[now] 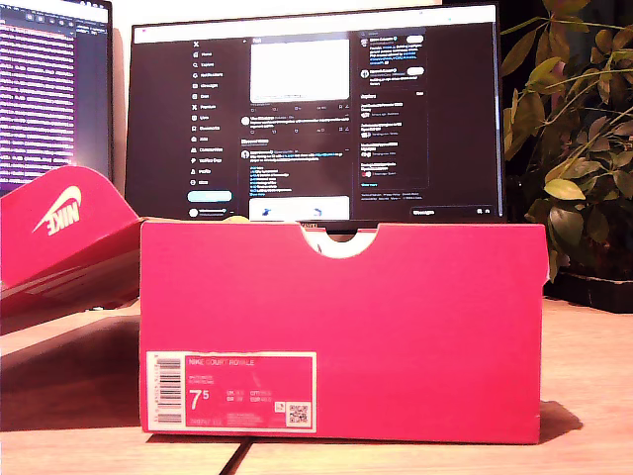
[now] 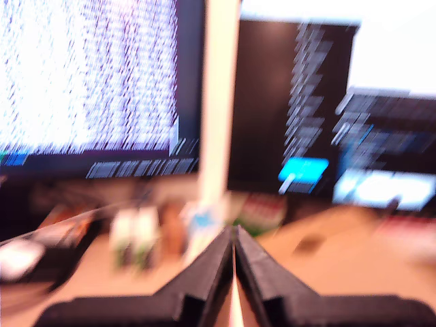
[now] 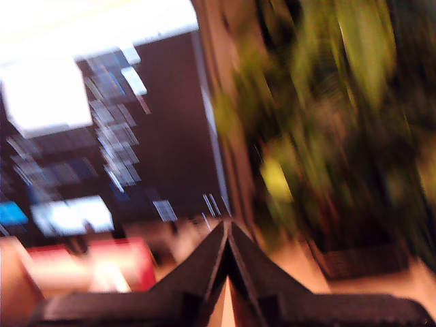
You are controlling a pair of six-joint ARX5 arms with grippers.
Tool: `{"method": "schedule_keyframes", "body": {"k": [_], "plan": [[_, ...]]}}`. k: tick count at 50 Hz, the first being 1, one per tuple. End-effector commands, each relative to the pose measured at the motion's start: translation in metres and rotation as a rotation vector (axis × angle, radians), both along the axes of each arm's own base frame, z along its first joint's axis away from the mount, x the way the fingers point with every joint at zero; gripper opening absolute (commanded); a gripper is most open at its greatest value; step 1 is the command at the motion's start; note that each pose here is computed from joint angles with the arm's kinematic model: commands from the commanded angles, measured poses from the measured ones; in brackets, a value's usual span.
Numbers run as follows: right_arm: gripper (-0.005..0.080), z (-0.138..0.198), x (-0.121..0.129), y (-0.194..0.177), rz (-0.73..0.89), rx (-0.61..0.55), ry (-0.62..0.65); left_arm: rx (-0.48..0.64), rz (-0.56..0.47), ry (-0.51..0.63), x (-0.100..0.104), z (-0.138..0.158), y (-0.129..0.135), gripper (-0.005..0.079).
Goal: Close the red shoebox by pushing the lid with your left arm and holding the box in place with your right arm
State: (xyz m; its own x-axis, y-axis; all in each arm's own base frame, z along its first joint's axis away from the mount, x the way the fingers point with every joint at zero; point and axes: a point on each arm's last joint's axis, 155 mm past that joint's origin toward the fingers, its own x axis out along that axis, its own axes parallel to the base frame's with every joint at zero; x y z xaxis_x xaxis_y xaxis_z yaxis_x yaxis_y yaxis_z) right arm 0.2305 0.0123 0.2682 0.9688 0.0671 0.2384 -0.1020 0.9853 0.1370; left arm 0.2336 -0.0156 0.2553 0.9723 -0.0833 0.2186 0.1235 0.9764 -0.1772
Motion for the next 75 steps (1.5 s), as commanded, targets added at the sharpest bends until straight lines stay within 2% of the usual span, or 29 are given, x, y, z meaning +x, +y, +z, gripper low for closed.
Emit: {"method": "schedule_keyframes", "body": {"k": [1,12,20,27,37,49,54,63,75], "plan": [[-0.0012,0.017,-0.006,-0.001,-0.002,0.004,-0.02,-0.036,-0.017,-0.003,-0.003,0.011,-0.002,-0.0019],[-0.0012,0.026,0.0,0.011,0.06,-0.009,0.114,-0.024,-0.087,0.1,0.003,0.025,-0.015,-0.0019],[-0.0012,0.028,0.02,0.015,0.085,-0.009,0.235,0.003,-0.131,0.227,0.023,0.028,-0.024,-0.0019],[-0.0012,0.026,0.042,0.021,0.116,-0.011,0.334,0.045,-0.173,0.373,0.042,0.018,-0.032,-0.0019],[-0.0012,-0.003,0.073,0.034,0.196,-0.029,0.527,0.042,-0.249,0.59,0.069,-0.013,-0.037,-0.0019],[-0.0012,-0.048,0.094,0.047,0.277,-0.029,0.695,-0.068,-0.275,0.824,0.095,-0.068,-0.014,-0.0019],[-0.0012,-0.063,0.098,0.051,0.303,-0.035,0.742,-0.123,-0.31,0.894,0.099,-0.091,-0.01,-0.0019],[-0.0012,-0.096,0.106,0.055,0.336,-0.012,0.848,-0.183,-0.3,1.009,0.105,-0.131,0.003,-0.0019],[-0.0012,-0.148,0.11,0.075,0.409,0.005,1.008,-0.205,-0.3,1.086,0.107,-0.159,0.009,-0.0019]]}}
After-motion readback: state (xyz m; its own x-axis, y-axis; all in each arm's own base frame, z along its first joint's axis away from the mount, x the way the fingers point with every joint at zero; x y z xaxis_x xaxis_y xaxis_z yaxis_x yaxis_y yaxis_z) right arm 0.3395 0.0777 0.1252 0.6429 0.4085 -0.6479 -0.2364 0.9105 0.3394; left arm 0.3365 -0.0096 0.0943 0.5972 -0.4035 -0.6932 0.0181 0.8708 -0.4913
